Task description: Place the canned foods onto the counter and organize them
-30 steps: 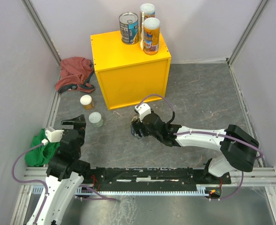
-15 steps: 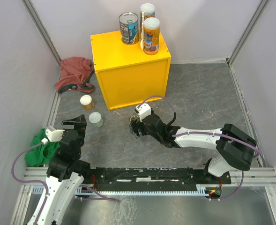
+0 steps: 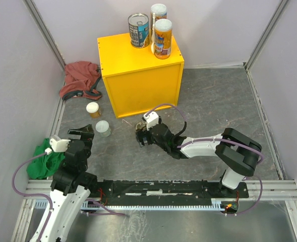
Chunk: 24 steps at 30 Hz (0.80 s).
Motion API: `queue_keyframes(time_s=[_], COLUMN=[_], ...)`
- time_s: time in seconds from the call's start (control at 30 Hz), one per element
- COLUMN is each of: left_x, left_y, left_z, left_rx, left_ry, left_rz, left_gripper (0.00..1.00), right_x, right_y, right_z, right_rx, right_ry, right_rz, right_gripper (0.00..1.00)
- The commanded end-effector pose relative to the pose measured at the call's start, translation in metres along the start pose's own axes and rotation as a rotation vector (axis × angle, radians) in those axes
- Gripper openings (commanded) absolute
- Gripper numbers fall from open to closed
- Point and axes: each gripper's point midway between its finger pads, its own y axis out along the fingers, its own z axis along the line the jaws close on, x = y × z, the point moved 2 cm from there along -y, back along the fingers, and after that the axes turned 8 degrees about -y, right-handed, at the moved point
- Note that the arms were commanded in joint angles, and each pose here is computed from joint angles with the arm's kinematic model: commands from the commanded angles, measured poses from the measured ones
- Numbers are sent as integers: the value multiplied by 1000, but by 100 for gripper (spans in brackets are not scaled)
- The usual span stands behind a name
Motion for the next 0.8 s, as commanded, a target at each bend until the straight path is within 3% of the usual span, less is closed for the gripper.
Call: queue_keyframes(time_s=[0.0,0.47,0.77], left_x=[5,-1,-7], left_y=[-2,0,0], left_z=[-10,-6,5], left_rx=[-62,-71,-53], left_ry=[33,69,62], left_rz=[-17,4,30], left_gripper=[95,94,94], right_x=[29,45,59], right_y=[10,26,11], right_z=[11,3,10], right_rx=[31,-60,-85], right_ry=[36,31,-33], right_rz=[-125,-217,-229], right_gripper=[100,100,100])
